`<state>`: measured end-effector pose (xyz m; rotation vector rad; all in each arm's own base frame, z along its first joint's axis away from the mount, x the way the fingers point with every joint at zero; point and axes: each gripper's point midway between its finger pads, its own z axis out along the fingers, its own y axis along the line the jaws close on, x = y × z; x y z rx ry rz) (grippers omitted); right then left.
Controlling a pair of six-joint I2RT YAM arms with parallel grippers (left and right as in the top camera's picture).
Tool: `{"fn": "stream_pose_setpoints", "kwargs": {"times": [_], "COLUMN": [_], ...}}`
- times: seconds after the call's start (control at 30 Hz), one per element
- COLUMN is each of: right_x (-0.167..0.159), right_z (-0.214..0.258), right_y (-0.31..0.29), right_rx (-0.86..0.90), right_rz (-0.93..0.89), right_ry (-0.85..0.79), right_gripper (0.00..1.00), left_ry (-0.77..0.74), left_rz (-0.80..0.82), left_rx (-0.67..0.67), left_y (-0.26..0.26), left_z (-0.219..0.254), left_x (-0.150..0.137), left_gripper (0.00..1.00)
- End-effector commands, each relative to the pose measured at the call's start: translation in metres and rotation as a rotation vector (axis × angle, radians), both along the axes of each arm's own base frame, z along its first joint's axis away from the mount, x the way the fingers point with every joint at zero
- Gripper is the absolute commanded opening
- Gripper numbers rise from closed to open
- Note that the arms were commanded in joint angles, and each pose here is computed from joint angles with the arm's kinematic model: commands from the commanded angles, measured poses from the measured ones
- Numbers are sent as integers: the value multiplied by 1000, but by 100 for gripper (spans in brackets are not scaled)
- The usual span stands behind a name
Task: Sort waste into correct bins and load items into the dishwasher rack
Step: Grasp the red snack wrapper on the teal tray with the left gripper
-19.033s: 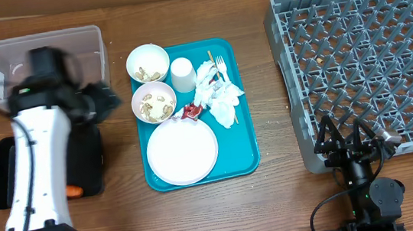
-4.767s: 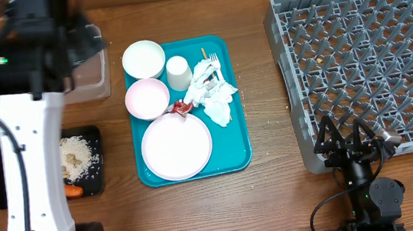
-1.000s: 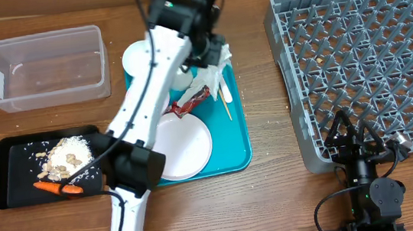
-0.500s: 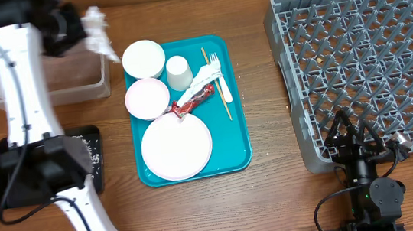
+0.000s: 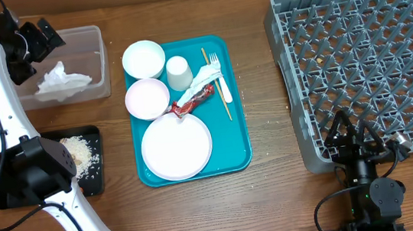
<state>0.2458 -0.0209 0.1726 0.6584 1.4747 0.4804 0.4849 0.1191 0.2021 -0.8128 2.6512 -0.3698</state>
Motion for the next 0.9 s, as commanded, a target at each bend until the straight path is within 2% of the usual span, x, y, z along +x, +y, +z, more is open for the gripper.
{"fn": "stream_pose_setpoints", "kwargs": {"times": [0.0,0.2,0.33,0.43,0.5,0.6,0.67,0.77,0.83,0.87], "right_x": [1,1,1,1,1,1,1,1,1,1], "right_z": [-4,-4,-4,-4,-4,-4,-4,-4,-4,-4], "right_y": [-2,-2,-2,-2,-2,-2,-2,-2,-2,-2], "right_rx": [-7,-7,-7,-7,-7,-7,-7,-7,-7,-7], "right_rz": [-9,-9,-9,-9,-9,-9,-9,-9,-9,-9], "right_ry": [8,8,8,8,8,8,8,8,8,8], "right_gripper": [100,100,100,100,100,100,100,100,100,100], "left_ry": [-94,-107,-42,24,85,130,158,204,219,226], "left_rz": [-170,-464,-612,-684,-670,-687,-717,-721,-716,-714], "left_rx": [-85,-69,-19,97,239,328,335,337,340,341], "left_y": [-48,-146,-213,-252,-268,-286,-300,-306,-306,-305], "left_z": [29,41,30,13,-4,-21,-34,-59,-69,-74], "left_x": [4,-6,-22,-35,-43,-52,-58,-61,-61,-61], "left_gripper": [100,99,100,100,100,100,96,85,69,65]}}
